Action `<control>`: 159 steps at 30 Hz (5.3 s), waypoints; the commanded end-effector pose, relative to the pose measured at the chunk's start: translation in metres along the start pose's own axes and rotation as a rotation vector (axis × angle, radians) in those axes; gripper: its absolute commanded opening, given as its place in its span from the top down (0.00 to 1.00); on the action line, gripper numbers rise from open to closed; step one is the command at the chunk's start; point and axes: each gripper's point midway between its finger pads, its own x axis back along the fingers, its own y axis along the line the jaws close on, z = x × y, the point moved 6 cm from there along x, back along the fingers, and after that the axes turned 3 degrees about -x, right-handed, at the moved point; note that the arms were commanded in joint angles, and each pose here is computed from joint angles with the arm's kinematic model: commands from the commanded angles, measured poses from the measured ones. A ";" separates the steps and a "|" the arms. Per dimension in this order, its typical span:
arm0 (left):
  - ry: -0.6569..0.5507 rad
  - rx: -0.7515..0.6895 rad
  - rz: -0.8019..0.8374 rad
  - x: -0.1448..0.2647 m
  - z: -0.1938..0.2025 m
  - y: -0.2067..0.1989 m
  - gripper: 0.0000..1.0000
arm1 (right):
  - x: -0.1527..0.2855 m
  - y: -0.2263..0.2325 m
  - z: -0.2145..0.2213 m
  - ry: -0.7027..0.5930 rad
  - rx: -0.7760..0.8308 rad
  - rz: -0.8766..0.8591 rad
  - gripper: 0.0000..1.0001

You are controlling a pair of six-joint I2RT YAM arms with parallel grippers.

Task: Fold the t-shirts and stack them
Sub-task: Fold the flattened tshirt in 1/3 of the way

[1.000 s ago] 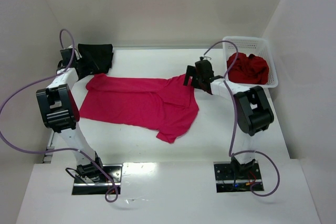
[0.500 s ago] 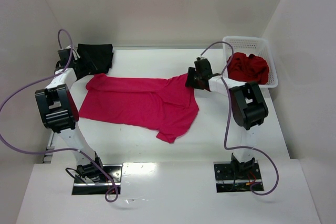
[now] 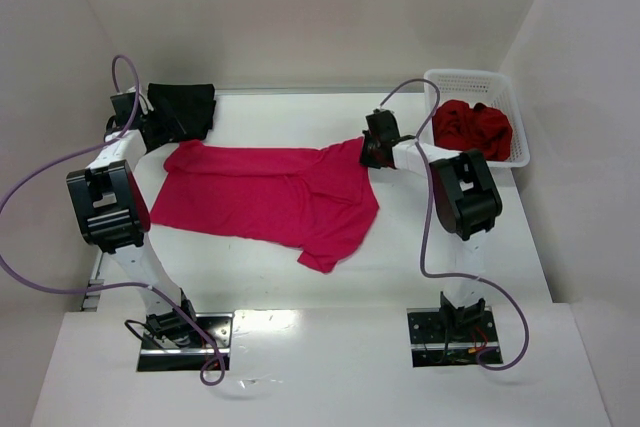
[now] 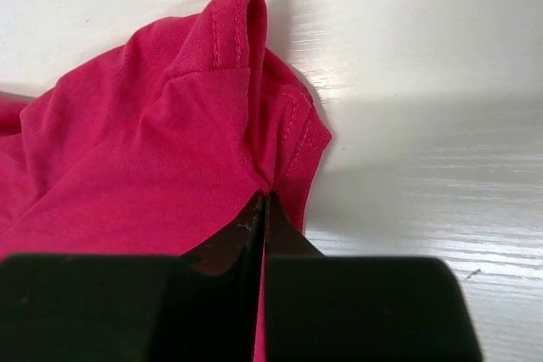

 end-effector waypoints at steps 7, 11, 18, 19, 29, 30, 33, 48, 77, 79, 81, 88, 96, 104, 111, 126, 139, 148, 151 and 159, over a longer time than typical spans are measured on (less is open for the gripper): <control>-0.036 -0.015 0.017 0.004 -0.011 -0.002 0.00 | -0.005 -0.020 -0.039 -0.023 0.050 0.160 1.00; -0.036 -0.015 0.017 0.004 -0.011 -0.002 0.00 | -0.004 -0.030 -0.050 -0.021 0.083 0.204 1.00; -0.025 -0.007 0.060 0.001 -0.008 -0.006 0.00 | -0.009 -0.068 -0.084 -0.052 0.085 0.301 1.00; -0.015 -0.005 0.058 -0.002 -0.005 -0.005 0.00 | -0.011 -0.074 -0.081 -0.035 0.080 0.314 1.00; 0.037 -0.215 0.188 -0.024 -0.001 -0.045 0.00 | -0.010 -0.088 -0.085 0.004 0.081 0.207 0.97; 0.053 -0.230 0.213 -0.023 0.003 -0.051 0.00 | -0.010 -0.086 -0.085 0.009 0.080 0.193 0.97; 0.067 -0.279 0.295 -0.030 0.004 -0.075 0.00 | -0.010 -0.083 -0.077 0.037 0.101 0.134 0.96; 0.183 -0.267 0.324 -0.064 0.033 -0.105 0.07 | -0.008 -0.083 -0.077 0.017 0.122 0.167 0.93; 0.181 0.028 0.275 -0.094 0.052 -0.087 0.65 | -0.011 -0.082 -0.076 0.012 0.112 0.156 0.93; 0.179 0.038 0.263 -0.094 0.052 -0.086 0.72 | -0.011 -0.082 -0.076 0.012 0.112 0.156 0.93; 0.152 0.033 0.273 -0.096 0.047 -0.088 0.77 | -0.011 -0.083 -0.073 0.021 0.112 0.159 0.93; 0.173 0.026 0.305 -0.105 0.043 -0.092 0.63 | -0.011 -0.083 -0.073 0.021 0.112 0.159 0.92; 0.191 -0.023 0.301 -0.099 0.048 -0.089 0.51 | -0.011 -0.084 -0.073 0.018 0.112 0.168 0.92; 0.206 -0.058 0.301 -0.079 0.048 -0.088 0.60 | -0.011 -0.085 -0.074 0.015 0.113 0.177 0.92; 0.199 -0.093 0.305 -0.070 0.045 -0.088 0.54 | -0.011 -0.081 -0.072 0.017 0.120 0.171 0.91; 0.216 -0.111 0.301 -0.083 0.057 -0.096 0.83 | -0.009 -0.081 -0.071 0.017 0.120 0.171 0.91; -0.022 -0.078 -0.024 -0.083 0.003 -0.090 1.00 | -0.010 -0.082 -0.068 0.026 0.120 0.174 0.90; -0.069 -0.013 -0.099 -0.078 -0.008 -0.069 0.93 | -0.010 -0.082 -0.068 0.026 0.120 0.174 0.90; -0.062 -0.013 -0.069 -0.080 -0.008 -0.073 0.87 | -0.013 -0.083 -0.065 0.037 0.120 0.168 0.90; -0.049 -0.023 0.012 -0.074 -0.014 -0.080 0.47 | -0.012 -0.077 -0.066 0.042 0.118 0.125 0.73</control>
